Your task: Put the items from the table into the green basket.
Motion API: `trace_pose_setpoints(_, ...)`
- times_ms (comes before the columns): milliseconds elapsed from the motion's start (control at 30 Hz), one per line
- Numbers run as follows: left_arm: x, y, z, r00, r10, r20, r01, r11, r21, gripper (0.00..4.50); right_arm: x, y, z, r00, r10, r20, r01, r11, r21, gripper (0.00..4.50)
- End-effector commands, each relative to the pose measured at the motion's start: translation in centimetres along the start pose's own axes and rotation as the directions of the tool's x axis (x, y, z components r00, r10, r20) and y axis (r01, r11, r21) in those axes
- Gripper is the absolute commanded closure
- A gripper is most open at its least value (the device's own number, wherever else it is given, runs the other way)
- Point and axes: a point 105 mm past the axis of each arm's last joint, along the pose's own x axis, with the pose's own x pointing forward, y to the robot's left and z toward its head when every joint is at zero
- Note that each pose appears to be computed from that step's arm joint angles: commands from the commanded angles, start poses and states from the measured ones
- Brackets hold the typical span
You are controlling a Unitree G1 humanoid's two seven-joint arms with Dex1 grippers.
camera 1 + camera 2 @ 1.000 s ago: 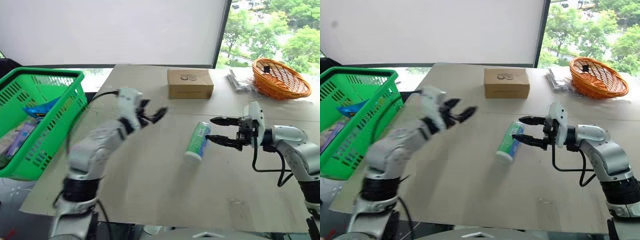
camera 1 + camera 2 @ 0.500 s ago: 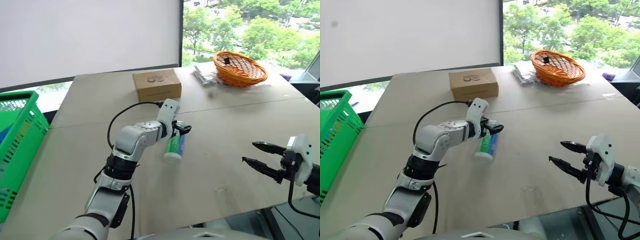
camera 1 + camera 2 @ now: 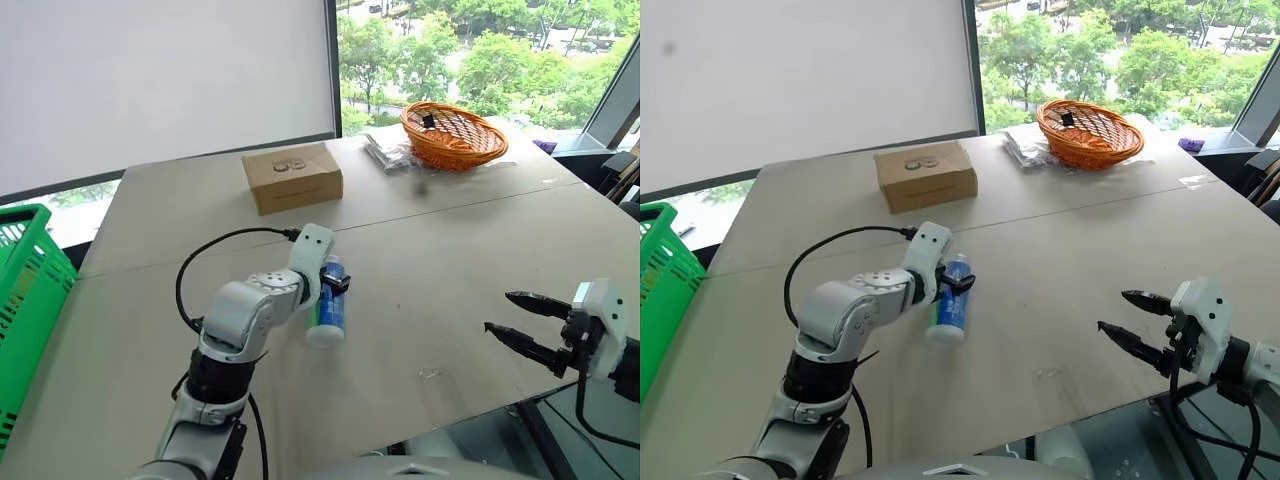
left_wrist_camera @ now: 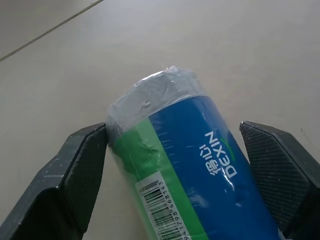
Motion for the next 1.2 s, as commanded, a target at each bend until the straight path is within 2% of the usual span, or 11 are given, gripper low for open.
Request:
trace_pose_setpoints(33, -0.4, 0.8, -2.1, 0.995, 0.052, -0.088, -0.058, 0.996, -0.069, 0.16, 0.1, -0.5, 1.2, 0.999, 0.012, 0.031, -0.011, 0.999, -0.05, 1.15)
trace_pose_setpoints(233, -1.2, -0.1, -5.1, 0.986, 0.013, -0.164, -0.054, 0.967, -0.251, 0.16, 0.8, -0.8, 1.2, 0.998, 0.05, 0.035, -0.048, 0.997, -0.066, 1.15)
trace_pose_setpoints(300, -1.2, -0.3, -5.5, 0.986, 0.004, -0.169, -0.05, 0.963, -0.266, 0.16, 1.0, -0.8, 1.3, 0.997, 0.06, 0.039, -0.057, 0.996, -0.07, 1.15)
trace_pose_setpoints(400, -1.2, -0.2, -5.1, 0.988, 0.001, -0.158, -0.045, 0.96, -0.276, 0.97, 1.3, -0.8, 1.4, 0.996, 0.074, 0.045, -0.071, 0.995, -0.072, 1.15)
trace_pose_setpoints(433, -1.2, -0.2, -5.0, 0.988, 0.003, -0.155, -0.047, 0.96, -0.277, 1.43, 1.3, -0.8, 1.4, 0.996, 0.076, 0.045, -0.073, 0.995, -0.072, 1.15)
trace_pose_setpoints(533, -1.1, 0.0, -4.4, 0.991, 0.006, -0.132, -0.042, 0.963, -0.267, 2.16, 1.4, -0.9, 1.3, 0.996, 0.085, 0.041, -0.082, 0.994, -0.073, 1.15)
trace_pose_setpoints(767, -1.0, 1.2, -4.0, 0.991, 0.041, -0.126, -0.075, 0.958, -0.277, 2.26, 1.5, -0.6, 1.4, 0.991, 0.124, 0.045, -0.12, 0.99, -0.067, 1.15)
trace_pose_setpoints(967, -1.8, 4.0, 0.0, 0.991, 0.124, 0.056, -0.101, 0.947, -0.304, 2.29, 2.4, -1.0, 3.0, 0.983, 0.139, 0.121, -0.132, 0.989, -0.061, 1.15)
trace_pose_setpoints(1200, -4.2, 8.7, 4.9, 0.923, 0.311, 0.225, -0.205, 0.895, -0.397, 2.29, 4.1, -0.8, 5.7, 0.954, 0.21, 0.212, -0.198, 0.977, -0.075, 1.15)
